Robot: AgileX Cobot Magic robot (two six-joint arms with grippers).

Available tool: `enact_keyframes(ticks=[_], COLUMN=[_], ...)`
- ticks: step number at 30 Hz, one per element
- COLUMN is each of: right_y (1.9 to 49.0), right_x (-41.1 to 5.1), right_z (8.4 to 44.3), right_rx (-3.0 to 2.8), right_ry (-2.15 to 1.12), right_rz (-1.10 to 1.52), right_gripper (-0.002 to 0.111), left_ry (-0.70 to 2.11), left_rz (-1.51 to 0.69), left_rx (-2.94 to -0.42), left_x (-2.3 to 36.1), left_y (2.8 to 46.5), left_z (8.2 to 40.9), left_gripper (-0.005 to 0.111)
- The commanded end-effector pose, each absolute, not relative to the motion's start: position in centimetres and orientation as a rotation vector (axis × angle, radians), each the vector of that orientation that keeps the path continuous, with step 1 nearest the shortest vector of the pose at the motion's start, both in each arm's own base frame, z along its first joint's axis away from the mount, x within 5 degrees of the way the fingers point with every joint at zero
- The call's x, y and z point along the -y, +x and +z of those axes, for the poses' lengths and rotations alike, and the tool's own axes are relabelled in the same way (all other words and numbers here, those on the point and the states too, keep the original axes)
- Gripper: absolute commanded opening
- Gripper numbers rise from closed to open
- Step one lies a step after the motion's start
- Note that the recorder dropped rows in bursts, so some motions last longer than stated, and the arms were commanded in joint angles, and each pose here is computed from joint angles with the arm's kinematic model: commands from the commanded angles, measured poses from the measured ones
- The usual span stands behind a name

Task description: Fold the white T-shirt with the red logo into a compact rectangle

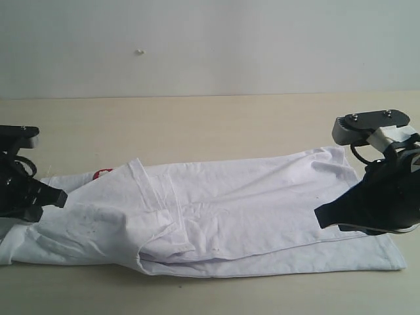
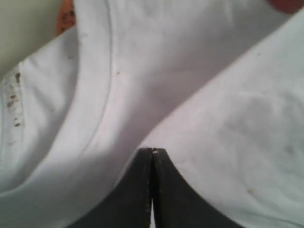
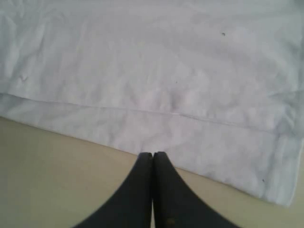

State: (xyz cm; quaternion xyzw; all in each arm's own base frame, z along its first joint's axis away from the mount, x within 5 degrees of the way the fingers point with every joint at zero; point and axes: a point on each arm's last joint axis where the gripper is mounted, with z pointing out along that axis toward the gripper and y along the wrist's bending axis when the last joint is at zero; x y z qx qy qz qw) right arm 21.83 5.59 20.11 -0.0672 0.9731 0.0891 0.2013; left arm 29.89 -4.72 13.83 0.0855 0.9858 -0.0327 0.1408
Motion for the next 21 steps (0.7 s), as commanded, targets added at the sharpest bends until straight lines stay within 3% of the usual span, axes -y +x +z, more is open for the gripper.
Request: enact_keyframes(ticks=[1, 10, 14, 21], right_y=[21.8, 21.8, 21.8, 21.8], right_x=[-5.5, -5.5, -5.5, -5.5], right_z=[20.2, 20.2, 20.2, 20.2], right_rx=[-2.706, -2.706, -2.703, -2.703], right_ry=[-0.185, -0.185, -0.182, -0.182], right_rz=[0.248, 0.248, 0.249, 0.249], right_gripper=[0.0, 0.0, 0.0, 0.0], left_ry=[0.247, 0.537, 0.484, 0.527], left_rz=[-0.216, -0.565, -0.735, -0.824], left_rx=[-2.818, -2.771, -2.726, -2.786], left_x=[6.5, 10.6, 12.2, 14.4], left_y=[29.2, 27.4, 27.4, 27.2], left_z=[15.6, 16.9, 16.9, 13.8], left_gripper=[0.0, 0.0, 0.0, 0.0])
